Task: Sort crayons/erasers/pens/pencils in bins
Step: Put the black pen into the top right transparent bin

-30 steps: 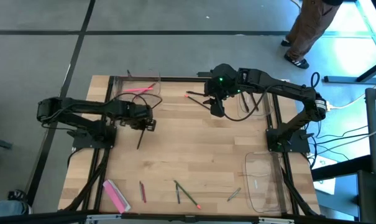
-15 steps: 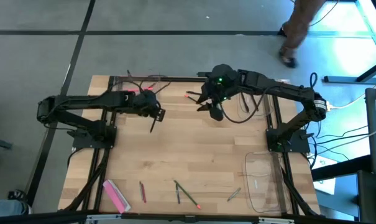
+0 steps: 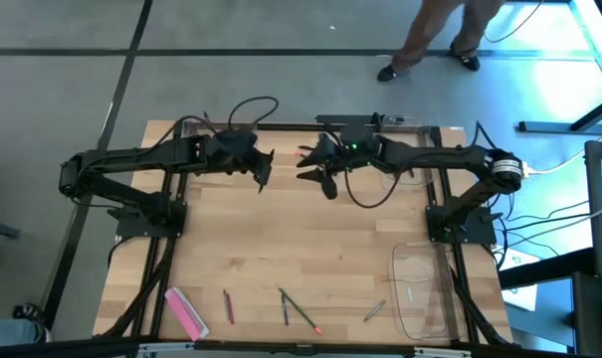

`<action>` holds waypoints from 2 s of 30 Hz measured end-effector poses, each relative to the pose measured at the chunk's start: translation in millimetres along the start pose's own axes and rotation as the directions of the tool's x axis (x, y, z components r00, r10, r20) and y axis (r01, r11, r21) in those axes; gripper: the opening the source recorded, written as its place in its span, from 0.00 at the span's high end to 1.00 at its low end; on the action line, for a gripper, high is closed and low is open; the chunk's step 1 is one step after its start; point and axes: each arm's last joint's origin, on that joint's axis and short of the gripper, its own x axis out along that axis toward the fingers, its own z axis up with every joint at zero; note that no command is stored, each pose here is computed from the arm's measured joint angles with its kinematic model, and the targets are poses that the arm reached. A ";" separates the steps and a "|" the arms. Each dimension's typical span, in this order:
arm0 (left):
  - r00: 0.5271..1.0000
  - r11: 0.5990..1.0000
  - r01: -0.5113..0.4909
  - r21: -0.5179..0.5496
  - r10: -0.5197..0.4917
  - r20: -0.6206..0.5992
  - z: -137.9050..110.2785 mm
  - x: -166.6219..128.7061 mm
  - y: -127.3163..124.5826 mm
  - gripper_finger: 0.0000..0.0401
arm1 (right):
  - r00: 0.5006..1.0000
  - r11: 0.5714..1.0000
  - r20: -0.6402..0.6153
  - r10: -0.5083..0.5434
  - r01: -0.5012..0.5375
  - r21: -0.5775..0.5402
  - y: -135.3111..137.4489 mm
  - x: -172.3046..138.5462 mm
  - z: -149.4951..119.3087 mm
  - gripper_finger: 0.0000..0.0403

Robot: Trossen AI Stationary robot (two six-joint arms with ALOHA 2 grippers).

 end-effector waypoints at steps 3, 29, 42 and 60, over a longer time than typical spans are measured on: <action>0.999 1.000 0.014 0.028 -0.014 0.029 2.6 -0.1 -1.7 0.96 | 0.998 0.998 0.061 -0.025 0.020 0.066 -3.5 4.7 -16.8 0.62; 0.995 0.995 0.041 0.090 -0.050 0.092 8.8 -0.3 -5.5 0.96 | 0.979 0.993 0.197 0.050 -0.070 0.096 -20.8 87.1 -11.1 0.62; 0.995 0.994 0.039 0.098 -0.048 0.090 8.5 -0.3 -5.3 0.96 | 0.978 0.991 0.194 0.079 -0.097 0.088 -23.7 95.9 -4.3 0.76; 0.994 0.988 0.037 0.150 -0.051 0.092 8.9 -0.5 -5.7 0.93 | 0.978 0.988 0.187 0.092 -0.114 0.107 -29.0 94.0 -4.6 0.90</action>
